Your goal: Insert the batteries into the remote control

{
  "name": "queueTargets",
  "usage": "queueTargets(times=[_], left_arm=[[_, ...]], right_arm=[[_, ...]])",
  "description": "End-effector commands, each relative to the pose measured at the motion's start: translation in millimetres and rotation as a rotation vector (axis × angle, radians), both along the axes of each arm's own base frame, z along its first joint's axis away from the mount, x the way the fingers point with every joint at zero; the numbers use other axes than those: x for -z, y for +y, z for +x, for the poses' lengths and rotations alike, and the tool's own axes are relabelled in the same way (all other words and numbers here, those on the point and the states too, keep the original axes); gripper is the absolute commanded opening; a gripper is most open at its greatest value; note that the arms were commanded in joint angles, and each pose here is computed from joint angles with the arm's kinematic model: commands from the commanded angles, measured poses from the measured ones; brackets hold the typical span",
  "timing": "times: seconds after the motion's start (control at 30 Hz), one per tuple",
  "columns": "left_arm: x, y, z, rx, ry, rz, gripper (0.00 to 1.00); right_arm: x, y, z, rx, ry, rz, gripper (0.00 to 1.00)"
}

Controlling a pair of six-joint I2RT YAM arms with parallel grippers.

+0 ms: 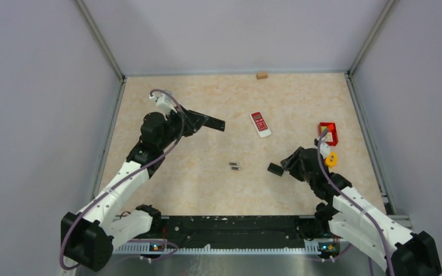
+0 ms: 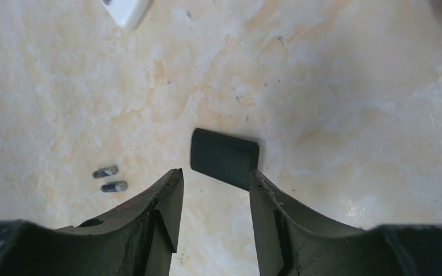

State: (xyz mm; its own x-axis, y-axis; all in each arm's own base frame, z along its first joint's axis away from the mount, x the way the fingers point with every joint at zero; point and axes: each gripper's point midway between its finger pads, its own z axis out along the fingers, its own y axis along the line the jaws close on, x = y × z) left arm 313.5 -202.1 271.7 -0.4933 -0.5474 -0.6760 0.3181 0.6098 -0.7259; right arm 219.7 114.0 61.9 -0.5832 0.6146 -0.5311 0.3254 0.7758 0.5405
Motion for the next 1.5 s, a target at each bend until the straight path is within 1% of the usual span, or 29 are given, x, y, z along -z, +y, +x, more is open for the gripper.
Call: queueTargets(times=[0.0, 0.1, 0.2, 0.4, 0.5, 0.6, 0.73, 0.83, 0.93, 1.03, 1.2, 1.47], left_arm=[[-29, 3, -9, 0.016, -0.07, -0.019, 0.0], [-29, 8, -10, -0.004, -0.073, -0.004, 0.0], [-29, 13, -13, -0.015, -0.076, 0.008, 0.0], [-33, 19, -20, -0.015, -0.104, 0.044, 0.0], [-38, 20, -25, 0.002, -0.121, 0.053, 0.0], [-51, 12, -33, 0.059, -0.15, 0.031, 0.0], [-64, 4, -41, 0.128, -0.206, 0.014, 0.0], [-66, 3, -43, 0.143, -0.23, 0.03, 0.0], [-66, 3, -44, 0.149, -0.247, 0.043, 0.0], [-63, 3, -44, 0.149, -0.257, 0.049, 0.0], [-60, 7, -42, 0.128, -0.256, 0.058, 0.0], [-58, 14, -37, 0.077, -0.254, 0.083, 0.0]], right_arm=[[-60, 2, 26, -0.022, -0.174, -0.015, 0.47], [-79, 29, 33, -0.143, -0.213, 0.04, 0.45], [-82, 60, 35, -0.256, -0.188, 0.072, 0.45], [-80, 119, 32, -0.4, -0.146, 0.028, 0.45], [-70, 141, 33, -0.434, -0.109, -0.012, 0.45], [-65, 160, 33, -0.451, -0.101, -0.063, 0.45], [-58, 187, 39, -0.443, -0.067, 0.012, 0.45], [-55, 199, 40, -0.417, -0.05, 0.083, 0.44], [-50, 200, 40, -0.353, -0.023, 0.135, 0.38], [-47, 202, 38, -0.316, 0.005, 0.18, 0.36], [-38, 202, 32, -0.267, 0.066, 0.222, 0.35], [-15, 200, 26, -0.223, 0.136, 0.196, 0.33]])
